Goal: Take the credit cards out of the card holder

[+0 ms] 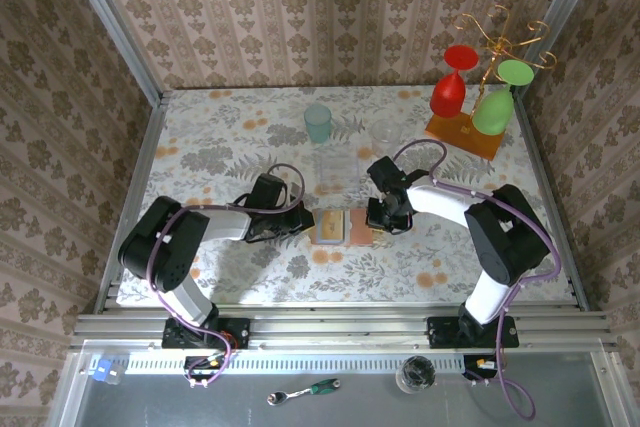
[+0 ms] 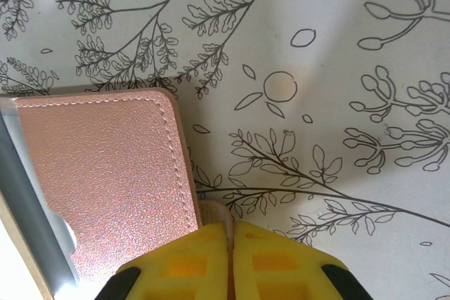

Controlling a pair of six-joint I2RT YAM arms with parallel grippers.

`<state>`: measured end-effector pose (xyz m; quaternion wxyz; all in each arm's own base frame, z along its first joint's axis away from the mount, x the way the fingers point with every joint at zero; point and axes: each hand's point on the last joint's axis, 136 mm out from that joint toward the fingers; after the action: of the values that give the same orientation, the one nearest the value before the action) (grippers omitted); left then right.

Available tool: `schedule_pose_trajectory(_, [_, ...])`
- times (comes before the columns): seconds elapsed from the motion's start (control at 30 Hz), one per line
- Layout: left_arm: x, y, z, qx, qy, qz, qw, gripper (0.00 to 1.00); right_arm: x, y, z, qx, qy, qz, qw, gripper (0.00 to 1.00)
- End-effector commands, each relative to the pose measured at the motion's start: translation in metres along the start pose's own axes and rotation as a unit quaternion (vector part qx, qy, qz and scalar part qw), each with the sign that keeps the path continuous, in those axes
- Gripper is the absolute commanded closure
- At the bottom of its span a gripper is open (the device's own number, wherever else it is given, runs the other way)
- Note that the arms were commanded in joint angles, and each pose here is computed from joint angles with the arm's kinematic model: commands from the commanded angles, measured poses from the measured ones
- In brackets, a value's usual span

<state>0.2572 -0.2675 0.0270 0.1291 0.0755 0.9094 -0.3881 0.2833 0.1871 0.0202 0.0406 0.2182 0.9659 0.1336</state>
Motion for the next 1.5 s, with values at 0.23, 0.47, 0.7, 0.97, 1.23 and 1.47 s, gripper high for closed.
schedule_pose_trajectory(0.23, [0.015, 0.025, 0.003, -0.034, 0.042, -0.045, 0.998, 1.00, -0.008, -0.014, -0.004, 0.039, -0.023, -0.022, 0.999, 0.90])
schedule_pose_trajectory(0.47, [0.021, 0.032, 0.004, -0.046, 0.054, -0.056, 0.996, 1.00, -0.013, -0.011, -0.003, 0.041, -0.023, -0.036, 0.998, 0.90])
schedule_pose_trajectory(0.7, [0.022, 0.034, 0.003, -0.051, 0.053, -0.060, 0.995, 1.00, -0.017, -0.009, -0.001, 0.047, -0.022, -0.048, 0.997, 0.91])
schedule_pose_trajectory(0.97, [0.022, 0.034, 0.003, -0.052, 0.054, -0.062, 0.995, 1.00, -0.019, -0.026, -0.005, 0.074, -0.032, -0.042, 0.996, 0.83])
schedule_pose_trajectory(1.23, [0.023, 0.035, 0.003, -0.053, 0.056, -0.064, 0.995, 1.00, -0.020, -0.043, -0.006, 0.095, -0.032, -0.034, 0.994, 0.75])
schedule_pose_trajectory(1.47, [0.023, 0.035, 0.003, -0.053, 0.055, -0.064, 0.995, 1.00, -0.024, -0.051, -0.012, 0.117, -0.041, -0.037, 0.992, 0.70])
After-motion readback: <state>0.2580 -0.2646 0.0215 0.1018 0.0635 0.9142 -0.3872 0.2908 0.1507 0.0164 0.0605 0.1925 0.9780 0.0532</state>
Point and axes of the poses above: each hand's point on the last joint's axis, 136 mm out from that joint toward the fingers, its own z axis out along the fingers, its own y axis along the line the jaws close on, x = y × z, and after that the axes turned 14 degrees about z, right-handed
